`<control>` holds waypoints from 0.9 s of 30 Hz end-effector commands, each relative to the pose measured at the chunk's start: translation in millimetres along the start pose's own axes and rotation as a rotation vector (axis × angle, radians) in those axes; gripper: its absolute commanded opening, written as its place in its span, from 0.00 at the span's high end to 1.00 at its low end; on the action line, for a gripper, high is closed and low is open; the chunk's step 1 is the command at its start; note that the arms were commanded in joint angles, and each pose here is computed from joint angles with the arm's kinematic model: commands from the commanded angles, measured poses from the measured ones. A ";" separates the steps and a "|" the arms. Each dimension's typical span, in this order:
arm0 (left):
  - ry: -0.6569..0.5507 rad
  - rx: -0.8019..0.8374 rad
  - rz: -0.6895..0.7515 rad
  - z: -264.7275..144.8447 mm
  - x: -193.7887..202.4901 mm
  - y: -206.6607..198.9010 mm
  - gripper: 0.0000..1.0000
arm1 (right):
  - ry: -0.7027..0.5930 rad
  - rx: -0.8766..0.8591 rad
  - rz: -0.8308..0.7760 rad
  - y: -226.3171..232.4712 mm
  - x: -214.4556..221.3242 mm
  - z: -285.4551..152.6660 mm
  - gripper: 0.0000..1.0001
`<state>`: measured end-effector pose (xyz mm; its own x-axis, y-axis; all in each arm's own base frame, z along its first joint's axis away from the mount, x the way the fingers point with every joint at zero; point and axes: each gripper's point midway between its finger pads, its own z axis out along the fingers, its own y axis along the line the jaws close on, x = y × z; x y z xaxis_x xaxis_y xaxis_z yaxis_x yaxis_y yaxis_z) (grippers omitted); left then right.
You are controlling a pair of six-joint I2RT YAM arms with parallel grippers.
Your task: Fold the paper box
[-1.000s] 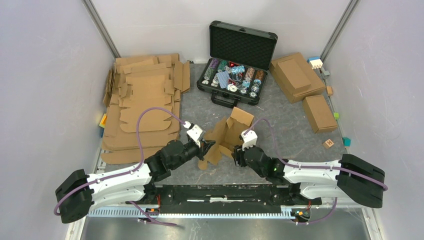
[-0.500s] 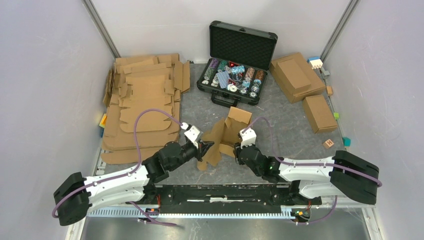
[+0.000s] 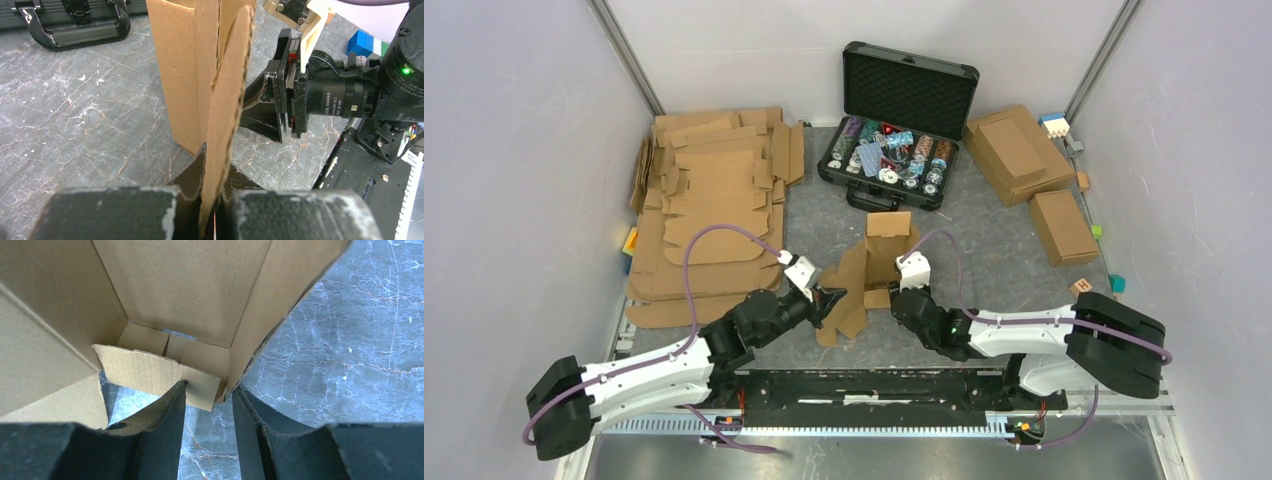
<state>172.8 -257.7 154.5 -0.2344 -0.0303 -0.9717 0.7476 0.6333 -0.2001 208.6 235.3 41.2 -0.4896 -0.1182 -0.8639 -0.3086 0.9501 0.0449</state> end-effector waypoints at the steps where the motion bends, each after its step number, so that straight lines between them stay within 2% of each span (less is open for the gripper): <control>1: 0.042 0.003 -0.032 3.5 9.0 -3.6 0.95 | -0.031 0.046 0.000 -1.3 -10.6 3.9 0.53; 2: 0.047 0.005 -0.030 4.2 9.7 -4.2 0.95 | -0.039 0.035 0.000 0.7 -11.4 4.7 0.50; 4: 0.054 -0.001 -0.027 5.5 11.1 -3.4 0.95 | -0.055 -0.008 -0.017 6.5 -13.3 5.2 0.35; 5: 0.057 -0.004 -0.025 5.8 11.7 -2.8 0.95 | -0.060 -0.027 -0.026 7.9 -12.9 4.7 0.34; 7: 0.060 -0.009 -0.021 5.9 11.9 -2.0 0.95 | -0.092 -0.050 -0.017 8.2 -18.0 2.5 0.37; 11: 0.056 -0.019 -0.017 5.3 11.5 0.2 0.95 | -0.131 -0.053 0.002 -2.8 -23.7 -0.8 0.52; 18: 0.078 -0.015 -0.008 8.3 15.3 -0.8 0.95 | -0.120 -0.016 0.001 -14.9 -25.7 6.4 0.51; 27: 0.108 -0.011 0.007 12.8 20.7 -1.9 0.95 | -0.086 -0.036 0.024 -17.4 -22.3 17.9 0.58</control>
<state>176.1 -265.6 137.7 -0.2707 0.0304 -0.9622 0.7422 0.6431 -0.1885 231.8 214.6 44.1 -0.4317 -0.1017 -0.8963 -0.3053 0.9515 0.0391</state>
